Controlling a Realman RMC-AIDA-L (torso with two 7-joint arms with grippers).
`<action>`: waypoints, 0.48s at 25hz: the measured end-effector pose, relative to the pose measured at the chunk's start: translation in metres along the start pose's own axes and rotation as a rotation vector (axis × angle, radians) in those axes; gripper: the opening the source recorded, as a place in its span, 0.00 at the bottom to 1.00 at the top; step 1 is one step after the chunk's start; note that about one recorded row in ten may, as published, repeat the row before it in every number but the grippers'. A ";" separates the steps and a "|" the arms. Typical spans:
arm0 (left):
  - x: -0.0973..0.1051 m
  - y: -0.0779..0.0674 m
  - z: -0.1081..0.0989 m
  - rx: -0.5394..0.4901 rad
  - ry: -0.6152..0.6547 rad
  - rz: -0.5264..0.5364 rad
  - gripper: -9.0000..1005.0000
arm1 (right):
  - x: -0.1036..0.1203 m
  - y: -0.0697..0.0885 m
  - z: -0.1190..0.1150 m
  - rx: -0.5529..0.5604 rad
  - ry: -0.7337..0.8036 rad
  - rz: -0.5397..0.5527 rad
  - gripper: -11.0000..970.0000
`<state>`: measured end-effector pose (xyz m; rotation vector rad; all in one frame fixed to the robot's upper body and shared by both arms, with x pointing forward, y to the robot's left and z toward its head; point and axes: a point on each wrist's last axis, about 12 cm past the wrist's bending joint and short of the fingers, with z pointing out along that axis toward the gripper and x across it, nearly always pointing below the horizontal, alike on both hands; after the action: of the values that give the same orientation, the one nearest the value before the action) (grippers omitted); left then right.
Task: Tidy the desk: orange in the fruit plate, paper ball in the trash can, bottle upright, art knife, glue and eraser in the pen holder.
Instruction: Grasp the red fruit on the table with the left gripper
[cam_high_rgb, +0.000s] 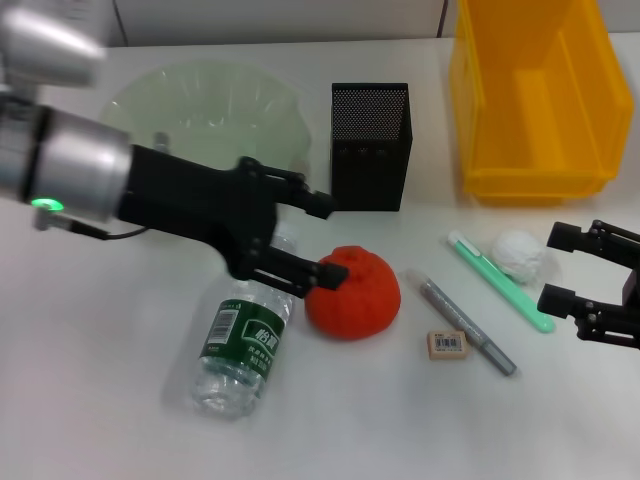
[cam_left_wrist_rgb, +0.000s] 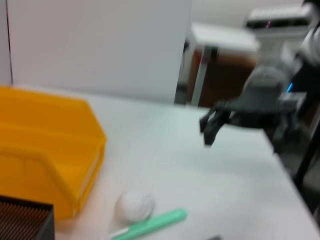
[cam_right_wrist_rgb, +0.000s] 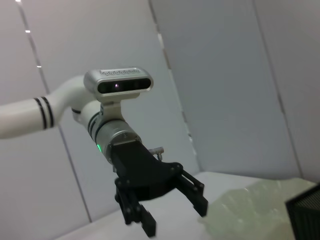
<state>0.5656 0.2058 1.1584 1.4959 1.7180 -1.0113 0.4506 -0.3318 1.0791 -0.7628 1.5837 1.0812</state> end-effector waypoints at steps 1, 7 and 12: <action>-0.002 0.002 0.008 -0.006 0.027 0.009 0.82 | 0.002 0.000 -0.001 0.012 0.004 0.005 0.85; -0.012 0.011 0.051 -0.072 0.167 0.057 0.82 | 0.008 0.001 -0.001 0.027 0.005 0.033 0.85; -0.011 0.011 0.071 -0.103 0.232 0.074 0.82 | 0.012 0.002 -0.001 0.037 0.004 0.047 0.85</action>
<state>0.5769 0.1398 1.1304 1.6484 1.8284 -0.7231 0.4454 -0.3311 1.0686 -0.7069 1.6276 1.0815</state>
